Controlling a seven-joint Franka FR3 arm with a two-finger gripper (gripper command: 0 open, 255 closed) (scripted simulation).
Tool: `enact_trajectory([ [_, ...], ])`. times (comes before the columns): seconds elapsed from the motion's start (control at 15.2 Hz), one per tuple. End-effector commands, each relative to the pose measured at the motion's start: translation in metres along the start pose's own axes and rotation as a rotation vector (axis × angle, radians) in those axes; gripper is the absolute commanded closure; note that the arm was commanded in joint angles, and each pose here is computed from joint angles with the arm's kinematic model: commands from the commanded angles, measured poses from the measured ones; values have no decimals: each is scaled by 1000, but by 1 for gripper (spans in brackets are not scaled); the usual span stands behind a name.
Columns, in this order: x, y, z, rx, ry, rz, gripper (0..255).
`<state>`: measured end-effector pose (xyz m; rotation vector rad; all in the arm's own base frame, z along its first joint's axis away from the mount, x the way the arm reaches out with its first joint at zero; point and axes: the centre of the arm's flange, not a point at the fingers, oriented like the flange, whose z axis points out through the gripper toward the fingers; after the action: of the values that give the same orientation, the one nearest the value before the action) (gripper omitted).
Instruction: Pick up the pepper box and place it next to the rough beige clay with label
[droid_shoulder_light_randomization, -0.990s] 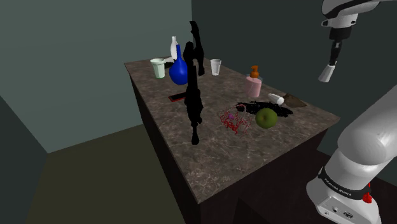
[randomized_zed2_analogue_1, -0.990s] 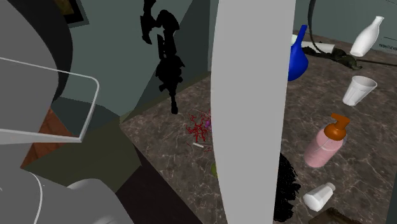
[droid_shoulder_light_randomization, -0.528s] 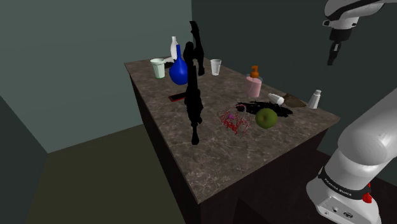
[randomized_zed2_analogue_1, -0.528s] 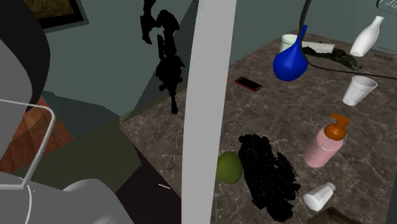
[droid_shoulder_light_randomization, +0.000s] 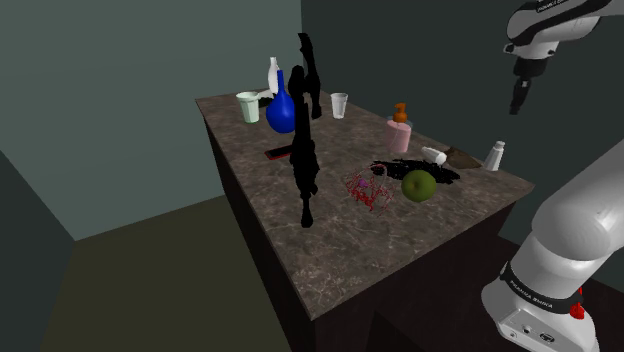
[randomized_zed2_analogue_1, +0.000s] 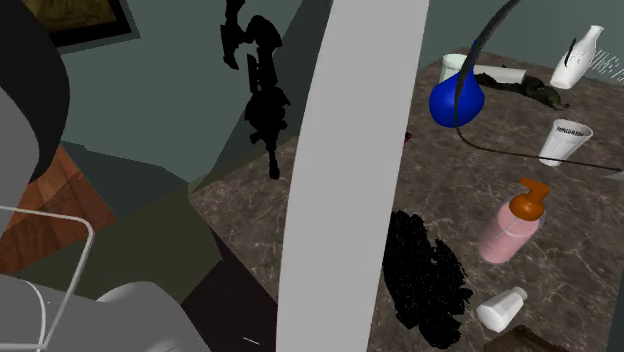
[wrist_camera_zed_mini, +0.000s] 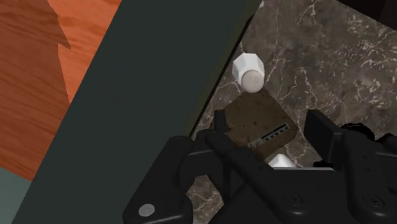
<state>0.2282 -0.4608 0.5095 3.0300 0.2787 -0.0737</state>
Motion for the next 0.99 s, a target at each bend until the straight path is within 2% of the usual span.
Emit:
enact_trajectory([
  [0.0,-6,1,16,-10,21,-1,0],
  [0.46,-24,-10,108,20,83,-26,0],
  [0.92,-21,-11,139,20,83,-26,0],
])
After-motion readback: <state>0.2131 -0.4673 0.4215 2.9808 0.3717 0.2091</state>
